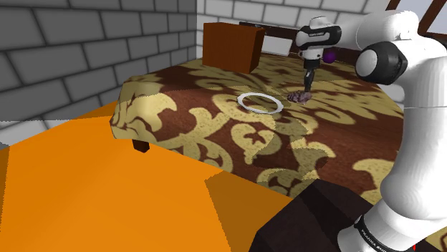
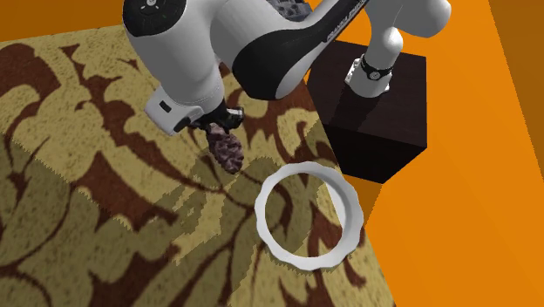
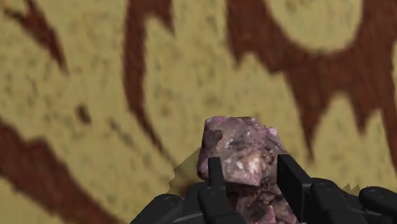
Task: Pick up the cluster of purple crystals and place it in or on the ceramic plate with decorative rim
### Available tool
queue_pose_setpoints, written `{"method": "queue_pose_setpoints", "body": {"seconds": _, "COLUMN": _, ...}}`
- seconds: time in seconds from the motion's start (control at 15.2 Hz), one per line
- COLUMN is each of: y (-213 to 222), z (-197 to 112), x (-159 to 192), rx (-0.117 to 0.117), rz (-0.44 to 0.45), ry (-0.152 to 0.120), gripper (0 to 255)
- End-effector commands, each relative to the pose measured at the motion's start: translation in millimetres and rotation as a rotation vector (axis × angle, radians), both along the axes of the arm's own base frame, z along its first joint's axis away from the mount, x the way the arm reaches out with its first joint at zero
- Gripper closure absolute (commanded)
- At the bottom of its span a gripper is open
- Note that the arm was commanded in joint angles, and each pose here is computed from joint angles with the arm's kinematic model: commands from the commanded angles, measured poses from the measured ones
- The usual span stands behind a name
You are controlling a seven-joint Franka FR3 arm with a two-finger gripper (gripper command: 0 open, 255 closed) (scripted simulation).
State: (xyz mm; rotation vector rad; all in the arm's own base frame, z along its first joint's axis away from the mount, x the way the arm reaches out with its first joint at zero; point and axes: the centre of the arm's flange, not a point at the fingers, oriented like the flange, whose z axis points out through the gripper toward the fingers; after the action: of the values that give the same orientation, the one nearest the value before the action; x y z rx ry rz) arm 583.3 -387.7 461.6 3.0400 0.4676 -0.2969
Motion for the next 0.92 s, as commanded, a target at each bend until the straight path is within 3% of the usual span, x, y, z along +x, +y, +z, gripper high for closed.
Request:
{"method": "queue_pose_setpoints", "body": {"seconds": 0.0, "y": 6, "z": -6, "x": -5, "rx": 0.050, "rz": -0.009, "ry": 0.070, "gripper": 255}}
{"method": "queue_pose_setpoints", "body": {"seconds": 0.4, "y": 6, "z": 17, "x": -5, "rx": 0.046, "rz": -0.009, "ry": 0.064, "gripper": 255}}
{"method": "queue_pose_setpoints", "body": {"seconds": 0.46, "y": 6, "z": 17, "x": -5, "rx": 0.046, "rz": -0.009, "ry": 0.064, "gripper": 0}}
{"method": "queue_pose_setpoints", "body": {"seconds": 0.66, "y": 5, "z": -6, "x": -125, "rx": -0.042, "rz": 0.165, "ry": -0.494, "gripper": 0}}
{"method": "queue_pose_setpoints", "body": {"seconds": 0.73, "y": 1, "z": -24, "x": -153, "rx": -0.066, "rz": 0.212, "ry": -0.646, "gripper": 0}}
{"method": "queue_pose_setpoints", "body": {"seconds": 0.86, "y": 0, "z": -33, "x": -148, "rx": -0.066, "rz": 0.212, "ry": -0.646, "gripper": 0}}
